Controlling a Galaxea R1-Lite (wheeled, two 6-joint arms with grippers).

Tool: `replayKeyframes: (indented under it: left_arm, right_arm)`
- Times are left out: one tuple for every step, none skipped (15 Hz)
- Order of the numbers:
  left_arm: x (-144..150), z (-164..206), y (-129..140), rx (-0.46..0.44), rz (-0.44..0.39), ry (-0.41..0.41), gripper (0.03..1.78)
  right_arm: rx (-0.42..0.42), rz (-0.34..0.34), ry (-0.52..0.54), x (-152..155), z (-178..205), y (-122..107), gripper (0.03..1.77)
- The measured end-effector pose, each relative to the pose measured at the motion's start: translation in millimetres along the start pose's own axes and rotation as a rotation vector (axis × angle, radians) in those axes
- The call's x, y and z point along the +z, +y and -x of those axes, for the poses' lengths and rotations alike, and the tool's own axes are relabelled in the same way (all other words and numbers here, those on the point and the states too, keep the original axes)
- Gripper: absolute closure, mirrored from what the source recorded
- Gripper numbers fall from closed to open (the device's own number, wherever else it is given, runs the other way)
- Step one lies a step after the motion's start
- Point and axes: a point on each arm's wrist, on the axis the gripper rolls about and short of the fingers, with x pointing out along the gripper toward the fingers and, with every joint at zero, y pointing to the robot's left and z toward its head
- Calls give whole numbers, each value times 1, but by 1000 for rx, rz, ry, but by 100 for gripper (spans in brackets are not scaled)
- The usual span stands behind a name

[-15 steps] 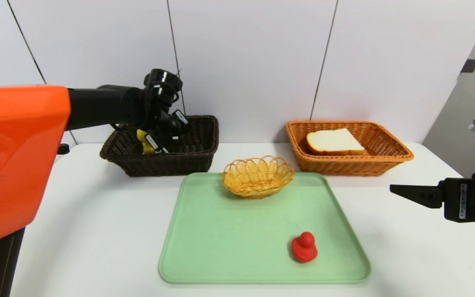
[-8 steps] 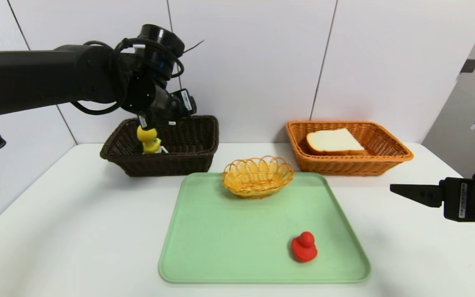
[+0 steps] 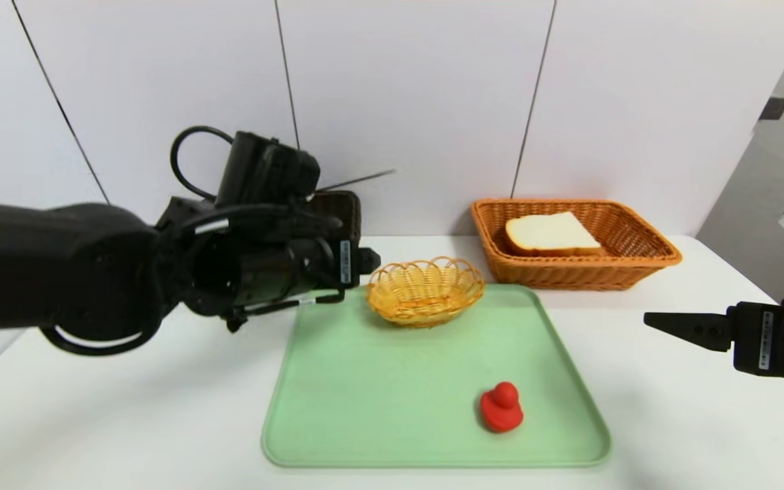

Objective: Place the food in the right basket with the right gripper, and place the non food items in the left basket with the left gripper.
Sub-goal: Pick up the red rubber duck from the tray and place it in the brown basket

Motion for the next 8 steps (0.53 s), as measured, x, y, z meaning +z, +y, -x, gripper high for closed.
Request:
replayKeyframes:
  left_arm:
    - [-15,2,1,-70,-44,-4,17]
    - [-30,4,2,-155,-88,-13,17]
    - [-42,7,2,-240,-126,-24,16]
    - [-53,10,2,-325,-159,-34,15]
    - [-63,15,0,-418,-188,-40,15]
    - [-69,19,-2,-504,-207,-41,14]
    - [-76,22,-5,-580,-221,-26,14]
    - [-81,24,-7,-628,-232,-4,14]
  right_arm:
    - [0,-5,1,-1,1,0,9]
    - [4,-11,5,-3,1,-1,9]
    - [6,-20,7,-5,2,-1,9]
    - [8,-25,8,-6,3,-1,9]
    - [14,-26,6,-7,3,-2,9]
    - [19,-29,-2,-7,3,-2,9]
    - [21,-32,-13,-6,3,-3,9]
    - [17,-36,-17,-6,2,-4,9]
